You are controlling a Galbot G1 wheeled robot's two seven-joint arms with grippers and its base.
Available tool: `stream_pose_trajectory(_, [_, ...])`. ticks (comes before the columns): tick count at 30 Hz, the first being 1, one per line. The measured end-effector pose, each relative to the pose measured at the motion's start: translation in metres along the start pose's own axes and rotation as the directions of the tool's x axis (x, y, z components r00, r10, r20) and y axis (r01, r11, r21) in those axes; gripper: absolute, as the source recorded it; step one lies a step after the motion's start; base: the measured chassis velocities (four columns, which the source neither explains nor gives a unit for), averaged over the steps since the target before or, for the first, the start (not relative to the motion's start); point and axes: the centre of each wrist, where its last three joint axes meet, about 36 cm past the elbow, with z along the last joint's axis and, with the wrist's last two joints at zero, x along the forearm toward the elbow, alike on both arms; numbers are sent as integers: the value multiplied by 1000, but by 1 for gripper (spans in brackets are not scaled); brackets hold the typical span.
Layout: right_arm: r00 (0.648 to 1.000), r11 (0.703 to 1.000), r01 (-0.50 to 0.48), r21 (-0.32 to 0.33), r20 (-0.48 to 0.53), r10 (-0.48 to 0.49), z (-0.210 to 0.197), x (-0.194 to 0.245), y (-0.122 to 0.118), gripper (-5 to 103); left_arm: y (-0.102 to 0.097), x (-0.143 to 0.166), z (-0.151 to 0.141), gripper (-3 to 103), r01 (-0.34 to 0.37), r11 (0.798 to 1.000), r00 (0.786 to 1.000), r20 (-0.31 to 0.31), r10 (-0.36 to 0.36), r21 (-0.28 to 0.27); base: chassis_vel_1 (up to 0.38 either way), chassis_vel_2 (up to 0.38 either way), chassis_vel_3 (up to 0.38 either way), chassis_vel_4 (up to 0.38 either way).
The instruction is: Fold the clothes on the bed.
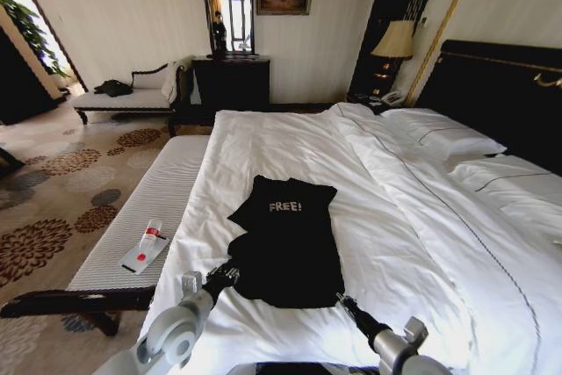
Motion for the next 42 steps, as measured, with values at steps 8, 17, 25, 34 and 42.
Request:
stream_pose_trajectory(8, [1000,1000,-9,-2,1,9,0,0,-4,0,0,16,-5,86,64,998,995,77,-65,11,0,0,0,0])
stream_pose_trajectory(17, [1000,1000,-11,0,6,11,-1,-4,-5,0,8,12,10,100,87,996,996,30,-86,-22,0,0,0,0])
stream_pose_trajectory(25, [999,1000,-28,-1,16,28,-4,-2,-10,0,15,-8,18,82,111,994,993,-24,-112,-21,0,0,0,0])
stream_pose_trajectory(34, [999,1000,-28,-4,18,28,-4,-4,-8,0,16,-24,29,55,106,994,994,-30,-107,-7,0,0,0,0])
stream_pose_trajectory(42, [999,1000,-29,-3,18,29,-4,-3,-8,0,10,-25,33,12,97,995,995,2,-97,-16,0,0,0,0])
